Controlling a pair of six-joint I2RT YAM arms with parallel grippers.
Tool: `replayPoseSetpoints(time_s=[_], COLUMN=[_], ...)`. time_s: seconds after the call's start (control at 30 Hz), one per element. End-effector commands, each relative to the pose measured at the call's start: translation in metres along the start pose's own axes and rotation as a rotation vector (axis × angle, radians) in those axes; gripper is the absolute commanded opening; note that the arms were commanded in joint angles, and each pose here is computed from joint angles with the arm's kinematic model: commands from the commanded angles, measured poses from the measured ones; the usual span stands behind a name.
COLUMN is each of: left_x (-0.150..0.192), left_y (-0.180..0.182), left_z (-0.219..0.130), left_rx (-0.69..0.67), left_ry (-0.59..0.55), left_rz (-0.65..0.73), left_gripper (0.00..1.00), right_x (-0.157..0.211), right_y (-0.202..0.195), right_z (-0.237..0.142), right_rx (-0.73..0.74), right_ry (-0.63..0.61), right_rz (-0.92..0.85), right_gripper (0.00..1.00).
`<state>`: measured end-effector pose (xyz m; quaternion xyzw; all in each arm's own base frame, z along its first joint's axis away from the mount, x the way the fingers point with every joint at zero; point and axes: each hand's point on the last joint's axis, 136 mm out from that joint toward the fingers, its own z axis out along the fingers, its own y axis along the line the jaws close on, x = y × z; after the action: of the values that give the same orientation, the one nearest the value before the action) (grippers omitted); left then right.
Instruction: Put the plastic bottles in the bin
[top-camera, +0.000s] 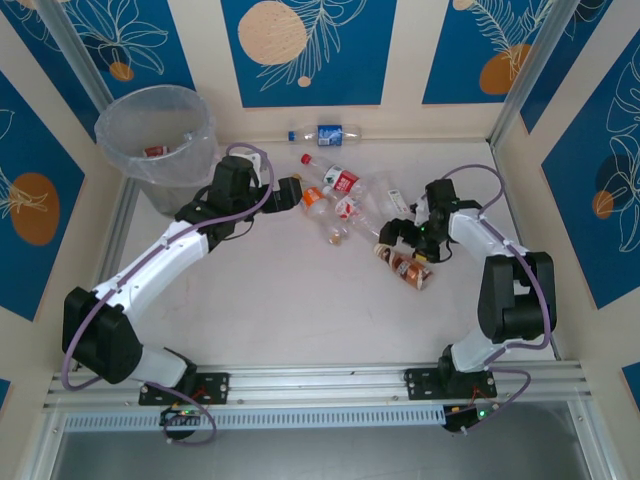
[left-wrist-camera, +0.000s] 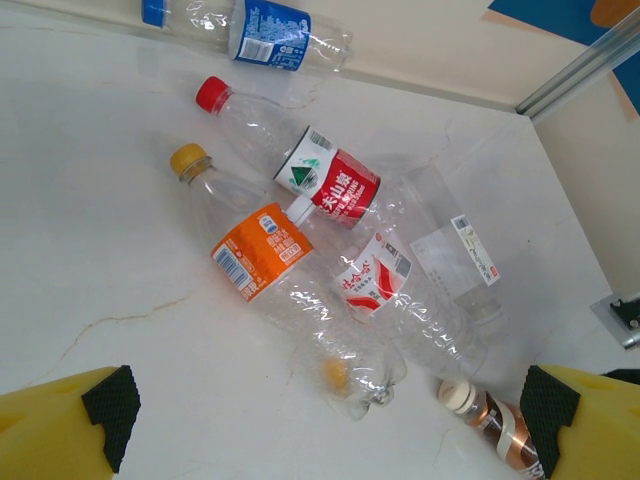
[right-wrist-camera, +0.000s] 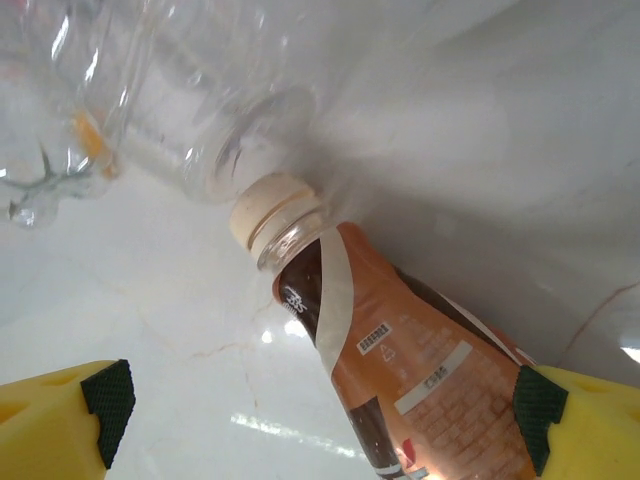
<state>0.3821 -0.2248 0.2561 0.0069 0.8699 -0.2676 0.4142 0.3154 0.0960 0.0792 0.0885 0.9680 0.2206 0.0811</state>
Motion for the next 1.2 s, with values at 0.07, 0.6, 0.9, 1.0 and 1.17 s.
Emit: replayPoseSetpoints(time_s=[0.07,0.6,0.9,1.0,1.17], left_x=[0.0,0.001,0.001,0.001,0.0], left_y=[-0.003,0.001,0.002,0.001,0.001], left_z=[-0.003,-0.002,-0.002,-0.002,-0.001], left_rx=[0.007,-0.013,-0.022,-0.02,-0.018], left_ry=[-0.009,-0.011,-0.011,-0.01,-0.009], left_rz=[0.003,0.009,0.012,0.01,0.009], left_gripper=[0.99,0.99,0.99,0.99,0.99], right_x=[0.021,0.073,0.098,0.107,0.111], right_y=[0.003,-0.019,-0.02,-0.024,-0.032], right_z=[-0.003,0.017,0.025,0.029,0.032], right_rx=[0.065,0.27,0.324,0.354,0.406], right_ry=[0.035,0.187,0.243,0.256,0.241], right_rz=[-0.003,-0.073,-0.072,-0.051,-0.045], right_gripper=[0.99,0.99,0.99,0.92,0.8])
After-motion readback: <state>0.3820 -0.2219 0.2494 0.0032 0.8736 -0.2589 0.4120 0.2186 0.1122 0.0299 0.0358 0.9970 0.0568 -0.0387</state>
